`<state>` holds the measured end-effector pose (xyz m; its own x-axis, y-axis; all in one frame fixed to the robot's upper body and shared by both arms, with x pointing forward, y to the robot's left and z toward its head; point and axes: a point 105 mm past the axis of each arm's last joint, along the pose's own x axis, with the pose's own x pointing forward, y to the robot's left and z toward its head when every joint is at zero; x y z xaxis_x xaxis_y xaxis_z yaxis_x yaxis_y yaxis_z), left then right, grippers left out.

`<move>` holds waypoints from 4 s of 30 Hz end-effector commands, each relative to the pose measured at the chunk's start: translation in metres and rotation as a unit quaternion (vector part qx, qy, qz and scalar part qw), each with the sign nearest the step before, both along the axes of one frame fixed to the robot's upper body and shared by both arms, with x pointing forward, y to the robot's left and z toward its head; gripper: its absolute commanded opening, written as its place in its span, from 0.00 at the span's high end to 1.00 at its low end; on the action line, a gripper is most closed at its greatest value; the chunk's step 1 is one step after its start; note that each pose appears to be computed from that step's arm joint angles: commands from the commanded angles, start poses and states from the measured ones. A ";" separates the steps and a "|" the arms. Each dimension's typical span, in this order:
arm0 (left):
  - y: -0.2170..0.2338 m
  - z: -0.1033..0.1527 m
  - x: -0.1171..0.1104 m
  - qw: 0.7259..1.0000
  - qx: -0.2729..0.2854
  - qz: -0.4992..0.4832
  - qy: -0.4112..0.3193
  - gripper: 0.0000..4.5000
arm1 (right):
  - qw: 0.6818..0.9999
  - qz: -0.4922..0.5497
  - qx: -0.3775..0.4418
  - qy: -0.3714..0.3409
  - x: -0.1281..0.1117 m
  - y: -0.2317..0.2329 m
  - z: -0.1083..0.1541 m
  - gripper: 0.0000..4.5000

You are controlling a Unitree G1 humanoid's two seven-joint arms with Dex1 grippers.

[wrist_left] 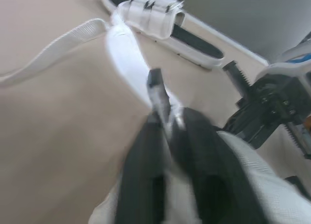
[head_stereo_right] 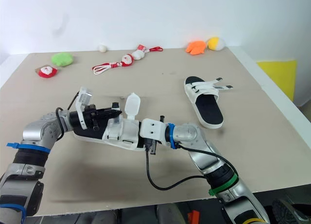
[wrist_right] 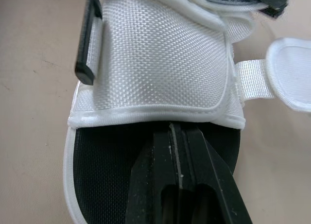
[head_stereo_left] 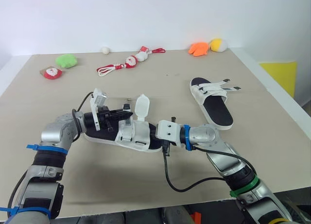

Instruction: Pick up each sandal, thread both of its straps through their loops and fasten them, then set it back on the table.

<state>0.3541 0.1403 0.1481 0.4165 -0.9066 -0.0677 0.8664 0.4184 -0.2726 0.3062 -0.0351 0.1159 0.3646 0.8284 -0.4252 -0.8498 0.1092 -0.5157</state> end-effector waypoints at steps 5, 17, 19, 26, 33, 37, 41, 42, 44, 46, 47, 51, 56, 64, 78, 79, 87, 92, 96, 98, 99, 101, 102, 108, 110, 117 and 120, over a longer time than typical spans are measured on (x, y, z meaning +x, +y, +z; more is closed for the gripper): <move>0.002 0.014 0.003 0.999 -0.009 0.007 -0.034 0.31 | 0.999 0.001 -0.023 0.043 -0.007 -0.001 -0.024 1.00; 0.008 0.016 0.020 0.994 0.037 0.044 -0.094 0.31 | 0.999 -0.001 -0.022 0.042 -0.007 -0.002 -0.023 1.00; 0.007 0.007 0.020 0.991 0.070 0.039 -0.104 0.31 | 0.999 -0.001 -0.022 0.042 -0.007 -0.002 -0.023 1.00; 0.003 -0.011 0.014 0.984 0.127 0.005 -0.121 0.31 | 0.999 0.000 -0.020 0.039 -0.006 0.000 -0.021 1.00; 0.007 -0.021 0.010 0.980 0.155 -0.006 -0.123 0.31 | 0.999 0.002 -0.018 0.038 -0.005 0.001 -0.019 1.00; 0.014 -0.007 0.017 0.985 0.126 0.021 -0.120 0.31 | 0.999 0.001 -0.013 0.041 -0.004 0.000 -0.017 1.00; 0.016 0.028 0.020 0.998 0.009 0.033 -0.051 0.31 | 0.999 0.002 -0.013 0.041 -0.003 0.000 -0.017 1.00; 0.015 0.033 0.018 0.999 -0.009 0.025 -0.030 0.31 | 0.999 0.003 -0.013 0.041 -0.004 0.000 -0.017 1.00; 0.011 0.040 0.016 0.999 -0.038 0.011 0.004 0.31 | 0.999 0.004 -0.013 0.042 -0.004 0.001 -0.017 1.00; 0.006 0.043 0.015 0.998 -0.056 -0.002 0.042 0.31 | 0.999 0.005 -0.013 0.042 -0.004 0.002 -0.017 1.00; 0.003 0.043 0.016 0.996 -0.061 -0.005 0.058 0.31 | 0.999 0.006 -0.012 0.042 -0.004 0.003 -0.017 1.00; -0.003 0.046 0.018 0.986 -0.101 -0.011 0.134 0.31 | 0.999 0.002 -0.011 0.042 -0.004 0.002 -0.017 1.00; -0.011 0.047 0.034 0.970 -0.153 0.022 0.186 0.31 | 0.999 -0.005 -0.011 0.041 -0.004 0.000 -0.018 1.00; -0.022 0.038 0.038 0.993 -0.057 0.037 0.092 0.31 | 0.999 -0.012 -0.009 0.040 -0.004 -0.002 -0.018 1.00; 0.010 0.049 0.046 0.955 0.093 0.099 -0.262 0.31 | 0.999 -0.014 -0.009 0.043 -0.005 -0.003 -0.020 1.00; 0.011 0.044 0.049 0.946 0.126 0.102 -0.280 0.31 | 0.999 -0.013 -0.009 0.042 -0.005 -0.002 -0.019 1.00; -0.004 0.012 0.064 0.923 0.233 0.068 -0.299 0.31 | 0.999 -0.013 -0.008 0.039 -0.003 -0.002 -0.018 1.00; -0.014 0.016 0.076 0.916 0.248 0.078 -0.306 0.31 | 0.999 -0.017 -0.008 0.036 -0.002 -0.004 -0.016 1.00; -0.017 0.019 0.081 0.911 0.255 0.089 -0.310 0.31 | 0.999 -0.019 -0.008 0.036 -0.002 -0.004 -0.016 1.00; -0.019 0.018 0.082 0.913 0.254 0.089 -0.308 0.42 | 0.999 -0.021 -0.007 0.035 -0.003 -0.004 -0.016 1.00; -0.021 0.017 0.082 0.913 0.253 0.087 -0.307 0.50 | 0.999 -0.021 -0.007 0.035 -0.003 -0.005 -0.016 1.00; -0.022 0.014 0.081 0.914 0.255 0.079 -0.305 0.66 | 0.999 -0.023 -0.006 0.035 -0.002 -0.005 -0.016 1.00; -0.023 0.012 0.080 0.915 0.257 0.073 -0.303 0.77 | 0.999 -0.023 -0.006 0.035 -0.002 -0.005 -0.016 1.00; -0.022 0.004 0.075 0.918 0.258 0.055 -0.295 0.99 | 0.999 -0.026 -0.006 0.034 -0.002 -0.006 -0.016 1.00; -0.021 0.004 0.074 0.917 0.261 0.052 -0.298 0.99 | 0.999 -0.027 -0.006 0.033 -0.001 -0.006 -0.016 1.00; -0.027 0.050 0.067 0.812 0.300 0.053 -0.498 0.99 | 0.999 -0.024 -0.007 0.031 -0.001 -0.006 -0.016 1.00; -0.035 0.078 0.052 0.698 0.327 0.043 -0.636 0.99 | 0.999 -0.022 -0.009 0.029 0.000 -0.006 -0.016 1.00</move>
